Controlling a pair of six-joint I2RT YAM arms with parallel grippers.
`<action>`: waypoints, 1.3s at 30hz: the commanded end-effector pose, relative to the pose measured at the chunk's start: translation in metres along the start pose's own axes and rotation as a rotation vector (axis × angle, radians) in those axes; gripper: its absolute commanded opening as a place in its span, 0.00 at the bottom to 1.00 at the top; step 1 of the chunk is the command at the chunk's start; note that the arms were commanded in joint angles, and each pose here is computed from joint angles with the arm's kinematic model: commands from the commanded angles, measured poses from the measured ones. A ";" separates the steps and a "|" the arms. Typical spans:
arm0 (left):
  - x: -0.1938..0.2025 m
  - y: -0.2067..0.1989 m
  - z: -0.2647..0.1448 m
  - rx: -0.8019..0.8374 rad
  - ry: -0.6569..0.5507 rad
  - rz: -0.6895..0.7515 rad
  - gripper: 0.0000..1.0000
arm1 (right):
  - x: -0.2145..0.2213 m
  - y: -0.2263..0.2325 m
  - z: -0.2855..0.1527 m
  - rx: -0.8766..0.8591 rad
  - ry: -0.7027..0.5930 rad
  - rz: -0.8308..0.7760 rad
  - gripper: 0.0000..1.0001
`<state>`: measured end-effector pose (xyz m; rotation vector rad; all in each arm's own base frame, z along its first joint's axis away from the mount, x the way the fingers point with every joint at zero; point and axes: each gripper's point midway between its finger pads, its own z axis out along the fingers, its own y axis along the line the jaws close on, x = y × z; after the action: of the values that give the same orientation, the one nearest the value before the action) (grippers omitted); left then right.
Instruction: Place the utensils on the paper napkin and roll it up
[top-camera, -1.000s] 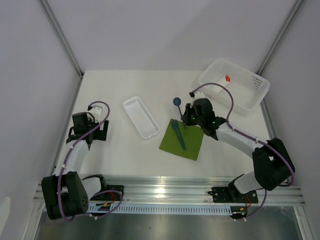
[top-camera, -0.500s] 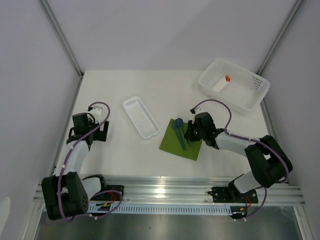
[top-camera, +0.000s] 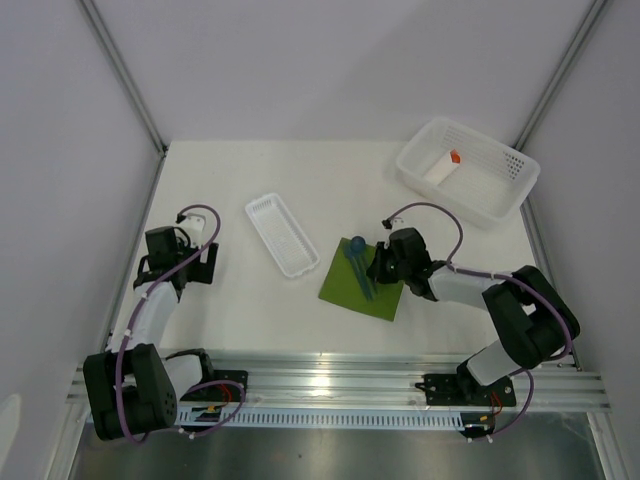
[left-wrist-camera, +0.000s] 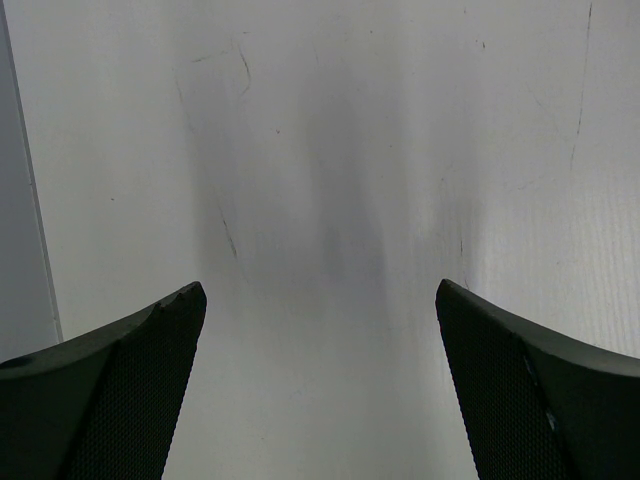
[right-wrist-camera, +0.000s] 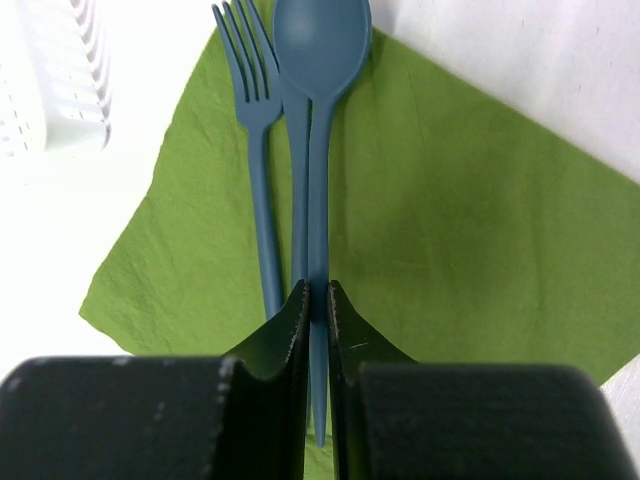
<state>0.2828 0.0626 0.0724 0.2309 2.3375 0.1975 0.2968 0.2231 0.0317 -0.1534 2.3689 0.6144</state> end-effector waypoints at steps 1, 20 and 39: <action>-0.009 0.008 -0.002 -0.028 -0.041 0.017 0.99 | -0.015 0.006 -0.005 -0.028 -0.075 0.028 0.00; -0.008 0.007 -0.001 -0.025 -0.034 0.018 0.99 | -0.005 0.001 0.001 -0.033 -0.066 0.075 0.00; -0.008 0.007 0.000 -0.019 -0.032 0.019 0.99 | -0.002 -0.002 -0.002 -0.024 -0.061 0.088 0.18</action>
<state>0.2833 0.0627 0.0728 0.2332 2.3346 0.1988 0.2895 0.2192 0.0218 -0.0486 2.3665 0.6690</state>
